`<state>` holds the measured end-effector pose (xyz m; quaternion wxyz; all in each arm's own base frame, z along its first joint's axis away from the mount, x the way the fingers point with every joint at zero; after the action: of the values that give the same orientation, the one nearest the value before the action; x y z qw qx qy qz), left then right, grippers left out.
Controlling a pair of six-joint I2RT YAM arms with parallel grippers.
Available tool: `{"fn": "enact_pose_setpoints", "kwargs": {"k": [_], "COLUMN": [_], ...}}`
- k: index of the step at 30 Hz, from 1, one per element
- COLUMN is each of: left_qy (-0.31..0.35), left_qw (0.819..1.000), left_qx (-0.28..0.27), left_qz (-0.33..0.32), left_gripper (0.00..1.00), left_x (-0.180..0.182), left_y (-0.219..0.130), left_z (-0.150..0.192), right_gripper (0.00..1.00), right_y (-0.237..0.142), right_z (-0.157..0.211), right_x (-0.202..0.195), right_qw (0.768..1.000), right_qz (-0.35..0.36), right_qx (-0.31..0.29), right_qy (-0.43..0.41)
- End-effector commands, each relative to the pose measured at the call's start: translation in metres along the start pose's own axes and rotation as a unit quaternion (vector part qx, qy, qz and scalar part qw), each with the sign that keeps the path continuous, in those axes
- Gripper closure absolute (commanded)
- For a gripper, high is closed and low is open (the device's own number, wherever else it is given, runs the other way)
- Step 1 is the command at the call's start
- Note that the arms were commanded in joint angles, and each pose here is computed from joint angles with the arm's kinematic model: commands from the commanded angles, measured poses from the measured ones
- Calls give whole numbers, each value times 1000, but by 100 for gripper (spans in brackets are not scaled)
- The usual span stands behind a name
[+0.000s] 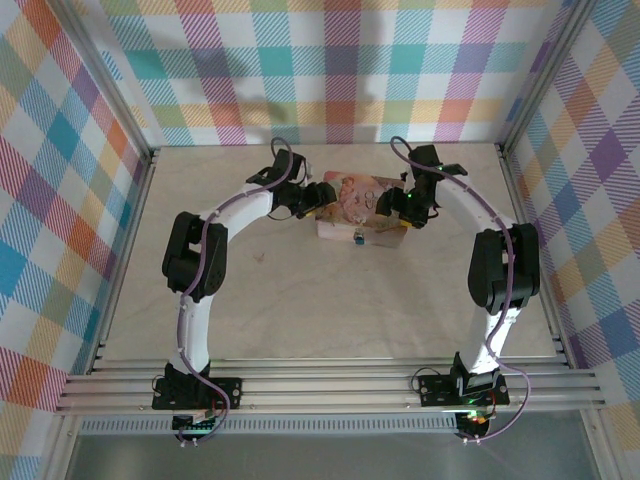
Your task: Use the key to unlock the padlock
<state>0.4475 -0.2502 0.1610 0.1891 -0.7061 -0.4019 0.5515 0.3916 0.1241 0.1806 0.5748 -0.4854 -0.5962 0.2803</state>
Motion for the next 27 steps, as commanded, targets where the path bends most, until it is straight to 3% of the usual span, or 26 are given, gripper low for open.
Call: {"fn": "enact_pose_setpoints", "kwargs": {"k": [1, 5, 8, 14, 22, 27], "left_qy": [42, 43, 3, -62, -109, -118], "left_qw": [998, 994, 988, 972, 960, 958], "left_qx": [-9, -28, -28, 4, 91, 102], "left_qz": [-35, -94, -153, -227, -242, -242], "left_gripper": [33, 31, 31, 32, 40, 46], "left_x": [-17, -2, 25, 82, 121, 129], "left_y": [-42, -74, -96, -120, -107, -98], "left_z": [-3, -9, -7, 23, 70, 77], "right_gripper": [30, 31, 31, 32, 33, 33], "right_y": [-25, -43, -50, -45, -20, -4], "right_z": [2, 9, 18, 44, 82, 90], "right_x": [17, 20, 18, 14, 49, 65], "right_qw": [999, 998, 997, 997, 997, 996], "right_qz": [-25, -39, -48, -59, -59, -64], "right_qx": [-21, -45, -57, -57, -27, -4], "right_qy": [-19, -16, -10, 9, -37, -55]}}
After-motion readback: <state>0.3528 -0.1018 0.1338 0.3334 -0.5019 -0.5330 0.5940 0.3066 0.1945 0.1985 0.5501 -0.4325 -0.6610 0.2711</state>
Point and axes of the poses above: each hand's point on the last joint's axis, 136 mm out from that joint toward the fingers, its own y axis out along the fingers, its own x axis along the line the jaws close on, z = x × y, the point moved 7 cm from there along -y, back along the fingers, and after that the axes turned 2 degrees about y, right-handed, at the moved point
